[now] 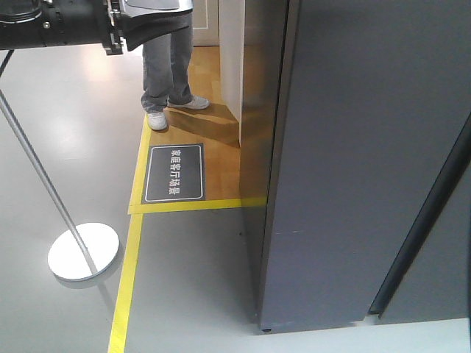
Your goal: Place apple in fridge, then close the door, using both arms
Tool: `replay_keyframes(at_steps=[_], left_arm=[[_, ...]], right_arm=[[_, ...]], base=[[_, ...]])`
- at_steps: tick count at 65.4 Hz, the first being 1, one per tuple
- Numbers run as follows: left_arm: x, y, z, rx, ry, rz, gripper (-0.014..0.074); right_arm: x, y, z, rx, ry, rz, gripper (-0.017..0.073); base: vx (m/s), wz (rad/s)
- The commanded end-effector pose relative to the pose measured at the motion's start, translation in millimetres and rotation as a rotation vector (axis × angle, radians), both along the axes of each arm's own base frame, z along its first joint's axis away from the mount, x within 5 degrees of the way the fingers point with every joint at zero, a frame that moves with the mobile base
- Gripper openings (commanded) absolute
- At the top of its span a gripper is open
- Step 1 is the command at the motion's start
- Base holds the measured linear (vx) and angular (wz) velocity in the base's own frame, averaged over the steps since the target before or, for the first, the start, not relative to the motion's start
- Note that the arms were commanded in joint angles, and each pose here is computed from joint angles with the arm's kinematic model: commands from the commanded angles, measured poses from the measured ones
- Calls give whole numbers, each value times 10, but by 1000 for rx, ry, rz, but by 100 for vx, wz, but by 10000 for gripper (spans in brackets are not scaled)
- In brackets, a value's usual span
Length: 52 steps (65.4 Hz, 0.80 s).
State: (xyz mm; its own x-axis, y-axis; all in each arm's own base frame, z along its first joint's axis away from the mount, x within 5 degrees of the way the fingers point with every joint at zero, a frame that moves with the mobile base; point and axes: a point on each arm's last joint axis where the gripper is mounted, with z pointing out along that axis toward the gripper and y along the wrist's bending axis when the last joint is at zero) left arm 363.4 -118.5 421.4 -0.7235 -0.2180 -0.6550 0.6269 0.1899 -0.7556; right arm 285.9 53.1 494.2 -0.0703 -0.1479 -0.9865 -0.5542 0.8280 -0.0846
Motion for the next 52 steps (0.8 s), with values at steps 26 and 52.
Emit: replay_keyframes(at_steps=[26, 52], left_arm=[[-842, 352, 843, 108, -284, 78, -8], [-1728, 460, 1248, 337, -445, 273, -8]], right_arm=[[-1023, 63, 478, -29, -80, 115, -6], [-1395, 2, 13, -8, -28, 38, -4]], base=[[0, 0], [0, 0]])
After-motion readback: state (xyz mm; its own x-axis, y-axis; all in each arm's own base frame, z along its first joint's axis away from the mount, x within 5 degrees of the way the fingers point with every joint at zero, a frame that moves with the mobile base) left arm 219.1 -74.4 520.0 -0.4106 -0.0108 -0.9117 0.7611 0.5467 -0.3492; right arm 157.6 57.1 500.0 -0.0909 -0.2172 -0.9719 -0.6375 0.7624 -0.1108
